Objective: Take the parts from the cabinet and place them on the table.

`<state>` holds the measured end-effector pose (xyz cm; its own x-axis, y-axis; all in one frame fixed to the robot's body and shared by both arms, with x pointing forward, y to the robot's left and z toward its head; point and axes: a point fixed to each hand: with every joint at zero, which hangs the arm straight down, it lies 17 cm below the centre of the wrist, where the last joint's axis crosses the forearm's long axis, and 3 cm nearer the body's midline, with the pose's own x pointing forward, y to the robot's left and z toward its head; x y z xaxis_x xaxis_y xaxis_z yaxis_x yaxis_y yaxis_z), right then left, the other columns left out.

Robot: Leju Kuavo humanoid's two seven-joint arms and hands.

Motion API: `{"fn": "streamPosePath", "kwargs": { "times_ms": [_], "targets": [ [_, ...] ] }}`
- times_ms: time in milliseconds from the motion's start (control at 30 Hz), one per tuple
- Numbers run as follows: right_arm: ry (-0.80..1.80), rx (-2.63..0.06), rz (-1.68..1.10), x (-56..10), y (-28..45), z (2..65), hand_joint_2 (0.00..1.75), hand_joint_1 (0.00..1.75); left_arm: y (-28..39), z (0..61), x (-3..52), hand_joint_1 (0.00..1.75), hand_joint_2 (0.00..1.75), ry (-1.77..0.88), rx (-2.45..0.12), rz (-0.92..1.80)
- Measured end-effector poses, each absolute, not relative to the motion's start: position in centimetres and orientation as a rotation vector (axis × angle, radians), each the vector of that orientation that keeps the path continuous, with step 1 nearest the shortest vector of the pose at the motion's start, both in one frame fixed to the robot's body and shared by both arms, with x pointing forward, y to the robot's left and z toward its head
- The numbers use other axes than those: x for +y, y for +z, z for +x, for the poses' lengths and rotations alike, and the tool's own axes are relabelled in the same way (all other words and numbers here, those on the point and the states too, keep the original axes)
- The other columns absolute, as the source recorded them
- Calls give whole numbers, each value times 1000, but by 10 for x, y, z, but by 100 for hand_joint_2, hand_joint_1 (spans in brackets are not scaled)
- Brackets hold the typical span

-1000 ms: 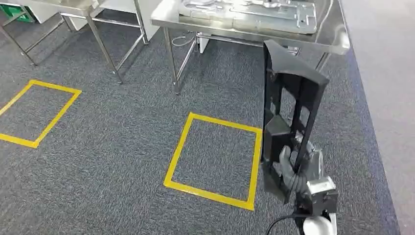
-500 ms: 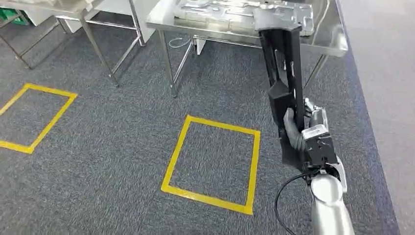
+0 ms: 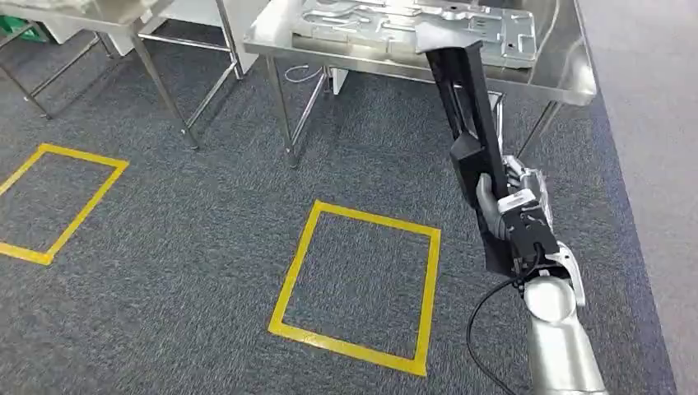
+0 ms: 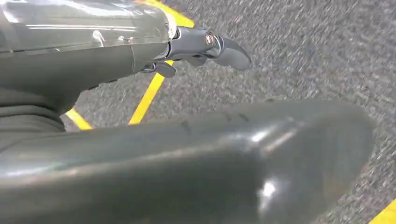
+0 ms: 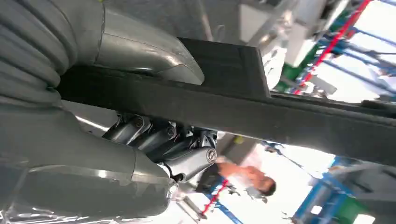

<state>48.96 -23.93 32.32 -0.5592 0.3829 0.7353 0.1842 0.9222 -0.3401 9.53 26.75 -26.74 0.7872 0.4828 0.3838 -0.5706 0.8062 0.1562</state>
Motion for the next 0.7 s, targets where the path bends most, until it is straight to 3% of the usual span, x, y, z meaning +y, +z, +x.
{"fn": "streamPosePath", "kwargs": {
  "times_ms": [700],
  "targets": [
    [323,-2138,-514,-269,309,485,175,175,-268,99,273,0,0,543,-359,251]
  ]
}}
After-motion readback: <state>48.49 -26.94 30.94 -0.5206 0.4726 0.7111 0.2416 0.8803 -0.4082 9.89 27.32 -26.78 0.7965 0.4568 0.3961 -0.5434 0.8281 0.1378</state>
